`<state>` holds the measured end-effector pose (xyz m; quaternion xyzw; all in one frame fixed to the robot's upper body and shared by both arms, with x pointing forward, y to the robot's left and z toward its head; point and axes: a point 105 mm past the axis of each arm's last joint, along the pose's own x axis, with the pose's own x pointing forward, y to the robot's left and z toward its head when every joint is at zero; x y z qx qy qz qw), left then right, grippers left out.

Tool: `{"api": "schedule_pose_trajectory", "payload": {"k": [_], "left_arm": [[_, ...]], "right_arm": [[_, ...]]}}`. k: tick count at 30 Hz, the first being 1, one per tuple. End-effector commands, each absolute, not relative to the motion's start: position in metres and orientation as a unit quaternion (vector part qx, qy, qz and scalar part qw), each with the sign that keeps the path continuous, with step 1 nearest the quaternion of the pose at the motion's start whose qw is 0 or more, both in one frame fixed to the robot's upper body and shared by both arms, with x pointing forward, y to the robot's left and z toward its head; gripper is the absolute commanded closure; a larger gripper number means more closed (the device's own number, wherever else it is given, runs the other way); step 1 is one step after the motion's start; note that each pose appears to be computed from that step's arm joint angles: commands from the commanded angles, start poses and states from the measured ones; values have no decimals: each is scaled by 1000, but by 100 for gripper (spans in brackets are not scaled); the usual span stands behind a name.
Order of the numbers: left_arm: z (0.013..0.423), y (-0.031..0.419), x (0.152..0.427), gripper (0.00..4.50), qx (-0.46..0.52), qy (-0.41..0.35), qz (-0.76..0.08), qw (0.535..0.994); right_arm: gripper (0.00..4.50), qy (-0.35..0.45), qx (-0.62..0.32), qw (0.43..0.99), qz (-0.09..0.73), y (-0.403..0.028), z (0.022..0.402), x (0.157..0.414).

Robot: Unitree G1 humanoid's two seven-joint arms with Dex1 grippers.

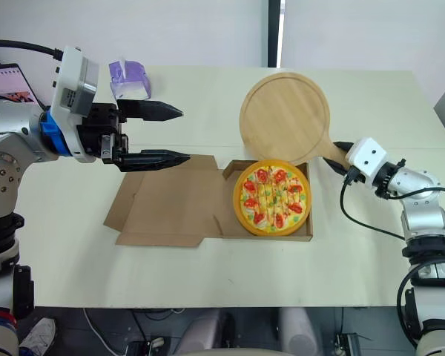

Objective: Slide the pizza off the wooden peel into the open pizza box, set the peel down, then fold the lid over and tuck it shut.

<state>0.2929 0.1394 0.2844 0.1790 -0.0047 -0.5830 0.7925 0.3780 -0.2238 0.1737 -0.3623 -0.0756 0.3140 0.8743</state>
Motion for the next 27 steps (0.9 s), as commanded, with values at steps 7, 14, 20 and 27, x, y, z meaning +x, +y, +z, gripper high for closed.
{"api": "schedule_pose_trajectory", "payload": {"k": [7,14,20,27], "left_arm": [[293,136,291,0,196,-26,-591,782],[294,120,292,0,189,-47,-620,760],[306,91,295,0,170,-102,-645,738],[297,59,292,0,156,-119,-687,700]], "right_arm": [[287,-148,-366,884,250,-243,238,379],[287,-65,-254,944,199,-283,228,352],[287,84,-149,977,129,-314,190,296],[287,169,-61,983,28,-334,158,245]]}}
